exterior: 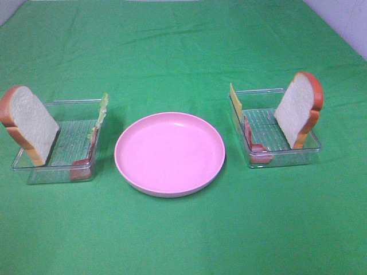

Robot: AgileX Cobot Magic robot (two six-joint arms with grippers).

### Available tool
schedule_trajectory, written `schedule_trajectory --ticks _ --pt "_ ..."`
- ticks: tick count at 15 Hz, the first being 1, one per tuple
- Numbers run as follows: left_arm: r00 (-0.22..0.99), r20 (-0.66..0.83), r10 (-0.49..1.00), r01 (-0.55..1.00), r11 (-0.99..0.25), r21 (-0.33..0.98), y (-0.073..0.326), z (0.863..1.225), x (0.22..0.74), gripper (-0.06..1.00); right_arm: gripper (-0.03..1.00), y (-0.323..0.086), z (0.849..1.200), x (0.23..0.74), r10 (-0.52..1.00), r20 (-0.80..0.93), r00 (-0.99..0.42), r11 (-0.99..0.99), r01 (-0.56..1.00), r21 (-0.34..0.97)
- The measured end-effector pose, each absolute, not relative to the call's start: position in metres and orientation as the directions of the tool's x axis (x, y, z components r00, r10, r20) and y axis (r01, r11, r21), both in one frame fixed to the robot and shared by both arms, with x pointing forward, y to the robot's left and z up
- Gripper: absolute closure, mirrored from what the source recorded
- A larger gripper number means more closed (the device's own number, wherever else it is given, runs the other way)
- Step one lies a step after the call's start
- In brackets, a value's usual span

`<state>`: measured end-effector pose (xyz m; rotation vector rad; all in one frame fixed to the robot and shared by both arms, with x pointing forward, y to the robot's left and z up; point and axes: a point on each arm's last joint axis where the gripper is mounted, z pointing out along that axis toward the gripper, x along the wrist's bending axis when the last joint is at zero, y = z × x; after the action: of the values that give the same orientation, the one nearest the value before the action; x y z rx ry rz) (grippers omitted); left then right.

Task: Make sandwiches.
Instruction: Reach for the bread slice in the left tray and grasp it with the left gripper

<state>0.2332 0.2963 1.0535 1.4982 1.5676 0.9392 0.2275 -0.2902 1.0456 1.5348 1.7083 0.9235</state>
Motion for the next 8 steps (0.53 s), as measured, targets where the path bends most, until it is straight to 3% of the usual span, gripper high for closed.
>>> schedule_trajectory --ticks 8 --pt "-0.024 -0.034 0.999 0.441 0.041 0.897 0.2963 1.0535 0.2332 0.12 0.20 -0.2902 1.0456 0.2275 0.995 -0.013 -0.099 0.065 0.534 0.843"
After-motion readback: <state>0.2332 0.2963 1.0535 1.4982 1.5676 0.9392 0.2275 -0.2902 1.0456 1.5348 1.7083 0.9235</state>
